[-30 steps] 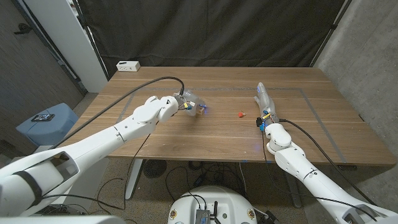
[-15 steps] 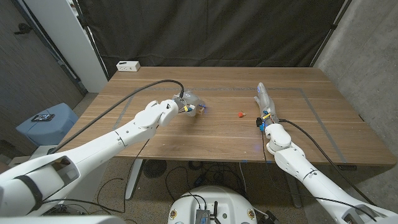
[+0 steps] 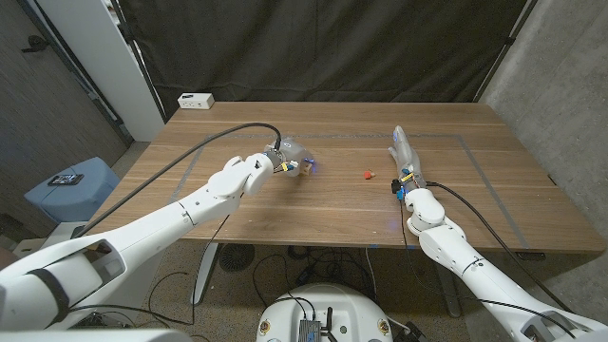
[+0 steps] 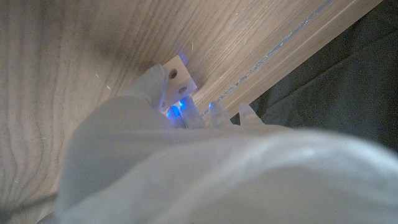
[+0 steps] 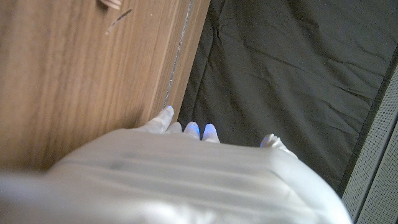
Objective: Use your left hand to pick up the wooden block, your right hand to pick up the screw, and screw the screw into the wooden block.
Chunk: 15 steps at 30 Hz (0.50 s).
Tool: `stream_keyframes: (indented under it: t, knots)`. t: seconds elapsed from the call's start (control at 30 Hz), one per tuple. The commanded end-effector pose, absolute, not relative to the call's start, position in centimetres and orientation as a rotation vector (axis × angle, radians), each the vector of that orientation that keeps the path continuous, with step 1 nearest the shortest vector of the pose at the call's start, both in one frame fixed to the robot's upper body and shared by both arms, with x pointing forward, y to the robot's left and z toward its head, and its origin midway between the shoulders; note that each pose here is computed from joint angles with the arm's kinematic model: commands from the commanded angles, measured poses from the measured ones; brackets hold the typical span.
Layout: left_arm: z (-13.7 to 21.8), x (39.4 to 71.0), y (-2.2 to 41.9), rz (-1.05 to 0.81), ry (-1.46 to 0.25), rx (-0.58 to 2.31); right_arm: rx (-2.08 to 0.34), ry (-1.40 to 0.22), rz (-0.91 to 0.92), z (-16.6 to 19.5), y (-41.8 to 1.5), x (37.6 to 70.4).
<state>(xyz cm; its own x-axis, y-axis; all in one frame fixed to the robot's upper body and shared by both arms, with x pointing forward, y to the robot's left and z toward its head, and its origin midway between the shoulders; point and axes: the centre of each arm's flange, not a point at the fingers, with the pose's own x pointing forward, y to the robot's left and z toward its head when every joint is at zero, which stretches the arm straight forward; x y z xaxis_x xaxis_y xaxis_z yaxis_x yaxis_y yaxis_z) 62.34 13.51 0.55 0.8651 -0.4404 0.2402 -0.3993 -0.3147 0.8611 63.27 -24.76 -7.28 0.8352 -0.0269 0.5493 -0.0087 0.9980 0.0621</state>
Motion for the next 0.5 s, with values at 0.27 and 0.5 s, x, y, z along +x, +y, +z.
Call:
stream_keyframes:
  t: [0.27,0.5]
  knots:
    - [0.21,62.62,13.1,-0.047,-0.647,1.918,0.069,-0.579,-0.015,-7.51,-25.02,63.35]
    - [0.2,62.69,13.15,-0.034,-0.648,1.906,0.07,-0.578,-0.012,-7.49,-24.98,63.58]
